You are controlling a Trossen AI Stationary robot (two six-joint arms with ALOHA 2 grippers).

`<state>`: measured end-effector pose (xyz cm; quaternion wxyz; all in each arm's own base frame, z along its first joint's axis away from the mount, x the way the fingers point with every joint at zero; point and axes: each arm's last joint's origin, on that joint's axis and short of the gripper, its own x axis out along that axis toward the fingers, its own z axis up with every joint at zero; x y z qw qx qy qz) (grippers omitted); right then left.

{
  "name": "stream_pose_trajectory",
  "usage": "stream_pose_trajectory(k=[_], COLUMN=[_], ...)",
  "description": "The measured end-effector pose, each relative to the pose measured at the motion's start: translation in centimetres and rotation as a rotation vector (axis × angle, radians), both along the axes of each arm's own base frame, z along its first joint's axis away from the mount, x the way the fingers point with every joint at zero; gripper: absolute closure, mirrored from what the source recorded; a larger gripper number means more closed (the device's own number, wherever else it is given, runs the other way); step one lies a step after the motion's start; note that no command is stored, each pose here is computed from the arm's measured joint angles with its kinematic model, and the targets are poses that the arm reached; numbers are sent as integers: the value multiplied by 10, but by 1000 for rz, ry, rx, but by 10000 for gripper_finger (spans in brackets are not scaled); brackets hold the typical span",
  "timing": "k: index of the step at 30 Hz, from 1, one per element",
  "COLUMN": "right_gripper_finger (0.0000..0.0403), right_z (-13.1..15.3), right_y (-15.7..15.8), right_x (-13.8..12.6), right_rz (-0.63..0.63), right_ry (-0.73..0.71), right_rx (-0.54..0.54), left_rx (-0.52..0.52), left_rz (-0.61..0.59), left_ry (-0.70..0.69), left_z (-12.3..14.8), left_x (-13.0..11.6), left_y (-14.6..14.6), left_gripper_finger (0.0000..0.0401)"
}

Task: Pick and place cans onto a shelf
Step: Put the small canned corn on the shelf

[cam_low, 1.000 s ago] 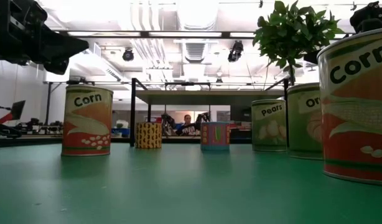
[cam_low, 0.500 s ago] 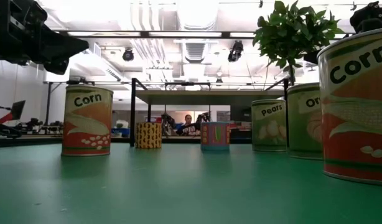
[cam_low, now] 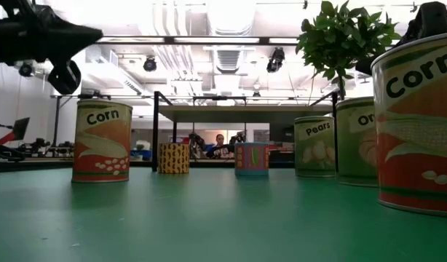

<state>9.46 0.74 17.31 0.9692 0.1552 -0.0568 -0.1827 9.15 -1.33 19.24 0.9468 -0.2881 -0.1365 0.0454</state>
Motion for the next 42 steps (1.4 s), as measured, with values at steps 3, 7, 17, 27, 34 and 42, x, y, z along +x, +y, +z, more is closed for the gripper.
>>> stream_pose_trajectory(k=[3, 7, 17, 27, 34, 42], right_gripper_finger=[390, 390, 390, 390, 390, 390], right_z=[0, 2, 24, 36, 48, 73], right_y=[0, -1, 3, 5, 10, 21], right_x=[0, 0, -1, 8, 27, 70], right_rz=[-15, -22, 93, 42, 43, 74], right_ry=[-3, -4, -200, -263, -182, 18], right_rx=[-1, -39, -98, -244, -300, -335], left_rx=[41, 106, 171, 294, 450, 645], left_rz=[48, 127, 187, 286, 321, 329], left_ry=[-37, -62, -274, -355, -265, -90], left_z=[5, 9, 32, 50, 85, 107], left_x=[-2, -3, -10, -4, 17, 40], left_y=[1, 3, 5, 3, -3, -10], left_gripper_finger=[401, 401, 401, 401, 401, 401])
